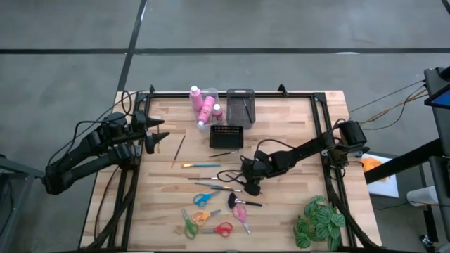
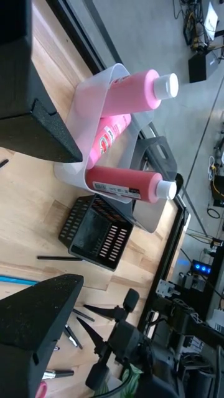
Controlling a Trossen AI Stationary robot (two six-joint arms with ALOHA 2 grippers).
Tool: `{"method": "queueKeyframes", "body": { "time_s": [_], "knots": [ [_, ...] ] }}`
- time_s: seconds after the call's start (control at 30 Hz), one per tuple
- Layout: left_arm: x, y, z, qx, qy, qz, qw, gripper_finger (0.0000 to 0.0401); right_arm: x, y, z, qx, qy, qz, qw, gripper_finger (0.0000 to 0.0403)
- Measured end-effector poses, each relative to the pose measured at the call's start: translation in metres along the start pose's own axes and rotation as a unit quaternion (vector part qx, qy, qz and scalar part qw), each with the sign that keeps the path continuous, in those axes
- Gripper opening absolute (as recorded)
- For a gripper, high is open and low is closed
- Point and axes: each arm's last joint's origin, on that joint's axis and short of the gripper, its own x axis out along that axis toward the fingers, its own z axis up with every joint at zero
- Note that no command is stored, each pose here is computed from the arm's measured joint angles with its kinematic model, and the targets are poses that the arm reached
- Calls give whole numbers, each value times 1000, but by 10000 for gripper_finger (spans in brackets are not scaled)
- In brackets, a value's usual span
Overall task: Pick & Place Paint Supplies
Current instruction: Put the black paint brush into the gray bin
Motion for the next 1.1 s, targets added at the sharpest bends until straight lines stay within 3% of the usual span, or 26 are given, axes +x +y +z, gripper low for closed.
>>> {"method": "queueKeyframes", "body": {
  "time_s": [0.43,0.77,1.1],
  "knots": [
    [0,0,0,0,0,0,1000,311,0,-2,-1,-25,-1,-19,1000,125],
    [0,0,0,0,0,0,1000,311,1,-3,-2,-25,2,-25,999,19],
    [0,0,0,0,0,0,1000,311,1,-3,-2,-23,6,-19,1000,16]
  ]
}}
